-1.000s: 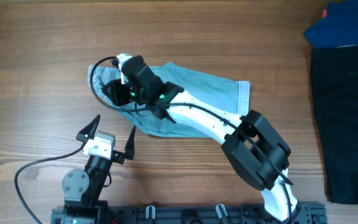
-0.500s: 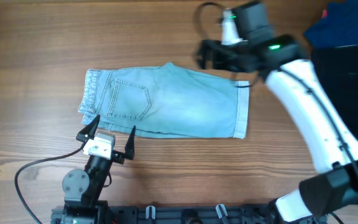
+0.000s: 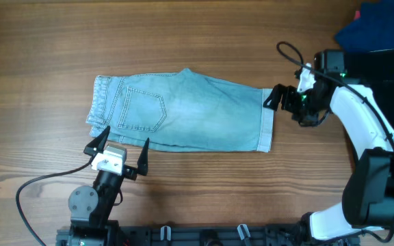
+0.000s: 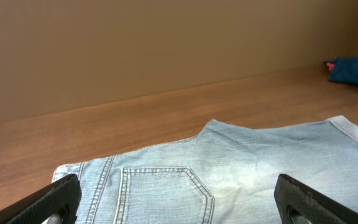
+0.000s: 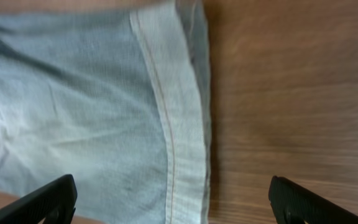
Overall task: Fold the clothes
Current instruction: 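Move the right gripper to the shorts' right hem and grasp it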
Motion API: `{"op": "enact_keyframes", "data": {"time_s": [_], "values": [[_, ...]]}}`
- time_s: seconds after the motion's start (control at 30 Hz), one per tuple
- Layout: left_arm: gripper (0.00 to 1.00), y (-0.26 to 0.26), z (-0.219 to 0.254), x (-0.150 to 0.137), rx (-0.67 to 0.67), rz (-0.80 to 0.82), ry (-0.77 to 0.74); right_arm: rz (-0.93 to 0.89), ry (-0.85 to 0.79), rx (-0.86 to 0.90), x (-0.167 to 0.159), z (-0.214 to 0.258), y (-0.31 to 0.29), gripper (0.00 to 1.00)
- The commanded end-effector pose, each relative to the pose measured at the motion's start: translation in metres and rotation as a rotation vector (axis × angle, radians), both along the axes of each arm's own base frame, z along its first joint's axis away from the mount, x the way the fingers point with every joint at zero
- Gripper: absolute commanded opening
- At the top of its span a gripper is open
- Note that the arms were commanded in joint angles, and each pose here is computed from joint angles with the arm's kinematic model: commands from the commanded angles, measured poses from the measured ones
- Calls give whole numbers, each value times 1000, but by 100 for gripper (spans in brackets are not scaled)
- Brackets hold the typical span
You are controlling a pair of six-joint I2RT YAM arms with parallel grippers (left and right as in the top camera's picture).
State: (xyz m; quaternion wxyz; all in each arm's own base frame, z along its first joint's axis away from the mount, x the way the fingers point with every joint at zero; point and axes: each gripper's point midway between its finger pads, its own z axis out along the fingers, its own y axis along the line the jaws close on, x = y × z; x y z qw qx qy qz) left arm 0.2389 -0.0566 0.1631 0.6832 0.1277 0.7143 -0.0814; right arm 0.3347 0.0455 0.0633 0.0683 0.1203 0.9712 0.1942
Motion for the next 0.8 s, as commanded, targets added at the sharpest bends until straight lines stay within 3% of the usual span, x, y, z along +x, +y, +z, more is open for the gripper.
{"op": "enact_keyframes", "data": {"time_s": [0.0, 0.57, 0.63, 0.67, 0.7, 0.77], "values": [[100, 0, -1, 0, 12, -4, -4, 35, 14, 71, -13, -17, 12, 100], [100, 0, -1, 0, 12, -4, -4, -58, 5, 237, -42, -71, 36, 100], [100, 0, -1, 0, 12, -4, -4, -58, 2, 242, -42, -71, 37, 91], [100, 0, -1, 0, 12, -4, -4, -58, -2, 243, -41, -71, 37, 73], [100, 0, -1, 0, 12, -4, -4, -57, -2, 245, -41, -70, 37, 61], [100, 0, -1, 0, 12, -4, -4, -57, -2, 245, -41, -70, 37, 61]]}}
